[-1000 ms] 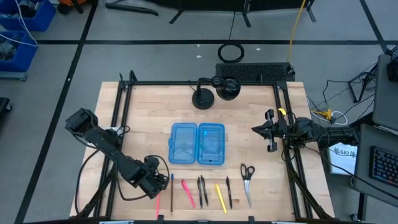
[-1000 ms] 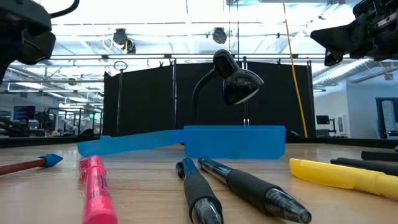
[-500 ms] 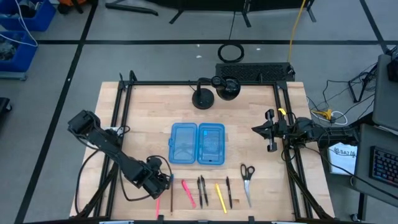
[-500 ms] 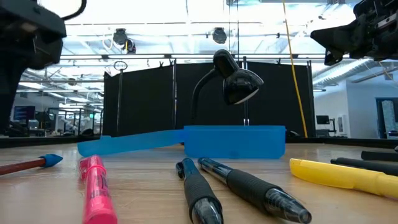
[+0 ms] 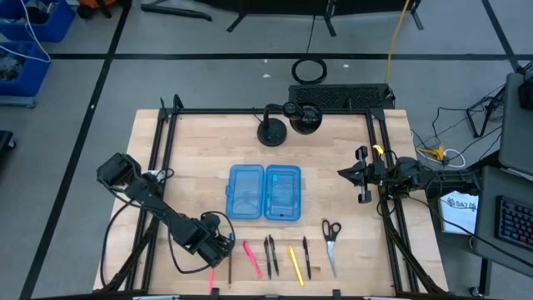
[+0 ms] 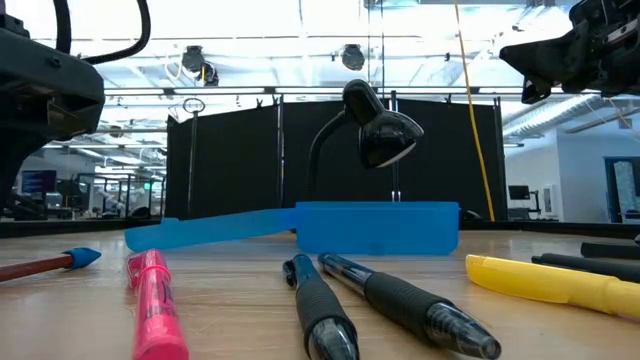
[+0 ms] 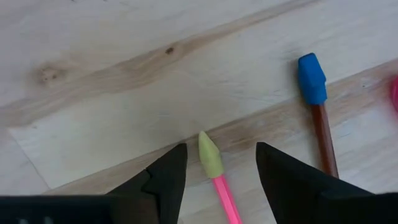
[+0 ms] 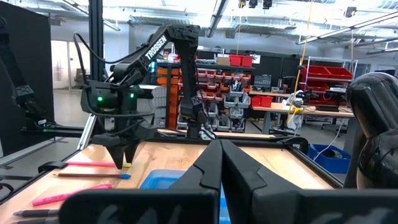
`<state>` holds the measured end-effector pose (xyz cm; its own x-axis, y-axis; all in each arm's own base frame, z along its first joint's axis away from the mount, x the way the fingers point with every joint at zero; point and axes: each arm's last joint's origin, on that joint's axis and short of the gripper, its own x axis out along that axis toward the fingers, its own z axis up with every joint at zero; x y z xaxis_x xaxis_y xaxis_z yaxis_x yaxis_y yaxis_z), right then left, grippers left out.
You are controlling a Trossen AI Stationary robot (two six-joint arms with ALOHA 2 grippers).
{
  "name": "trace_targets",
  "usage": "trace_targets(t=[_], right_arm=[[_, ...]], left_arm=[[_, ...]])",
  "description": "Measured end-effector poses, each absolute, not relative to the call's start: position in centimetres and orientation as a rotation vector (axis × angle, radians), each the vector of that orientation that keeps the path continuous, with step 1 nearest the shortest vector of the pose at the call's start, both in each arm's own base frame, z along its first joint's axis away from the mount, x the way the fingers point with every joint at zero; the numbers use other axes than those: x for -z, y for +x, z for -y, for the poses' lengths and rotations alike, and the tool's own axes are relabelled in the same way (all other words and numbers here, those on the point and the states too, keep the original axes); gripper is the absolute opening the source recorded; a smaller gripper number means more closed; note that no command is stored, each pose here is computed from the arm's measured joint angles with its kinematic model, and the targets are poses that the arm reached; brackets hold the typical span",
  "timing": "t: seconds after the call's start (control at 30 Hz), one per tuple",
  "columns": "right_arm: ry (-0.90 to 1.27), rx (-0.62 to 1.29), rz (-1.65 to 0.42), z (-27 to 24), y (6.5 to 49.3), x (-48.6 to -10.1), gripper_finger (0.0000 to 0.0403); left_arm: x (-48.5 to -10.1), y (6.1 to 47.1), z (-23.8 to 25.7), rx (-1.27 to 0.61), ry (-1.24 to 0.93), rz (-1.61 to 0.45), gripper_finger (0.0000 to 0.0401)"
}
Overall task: Pick & place school supplies into a supply box
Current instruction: Put the pink pencil into the blue supply box
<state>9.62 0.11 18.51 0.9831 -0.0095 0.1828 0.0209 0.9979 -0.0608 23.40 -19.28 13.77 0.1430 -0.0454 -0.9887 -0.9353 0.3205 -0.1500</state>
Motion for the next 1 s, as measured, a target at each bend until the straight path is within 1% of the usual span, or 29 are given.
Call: trace_targets(t=[0.33,0.5,0.67,0.9,1.0], right_arm=[[-0.060,0.015,0.183,-0.1,9.6,-18.5,0.0000],[-0.060,0.015,0.183,-0.1,9.6,-18.5,0.0000],[-0.060,0.015,0.183,-0.1,9.6,-18.5,0.0000],[-0.060,0.015,0.177,-0.1,9.6,-18.5,0.0000],[-0.060,0.015,0.176,-0.1,9.6,-18.4,0.0000]], left_arm=[[-13.6,23.0,19.7,-0.845,-1.033,-1.257,0.0168],[-13.5,22.8,19.9,-0.848,-1.020,-1.267,0.0168],[-12.5,22.8,20.0,-0.872,-0.998,-1.327,0.0168],[-12.5,23.0,20.0,-0.873,-1.009,-1.324,0.0166],[-12.4,23.1,19.7,-0.872,-1.009,-1.333,0.0148]])
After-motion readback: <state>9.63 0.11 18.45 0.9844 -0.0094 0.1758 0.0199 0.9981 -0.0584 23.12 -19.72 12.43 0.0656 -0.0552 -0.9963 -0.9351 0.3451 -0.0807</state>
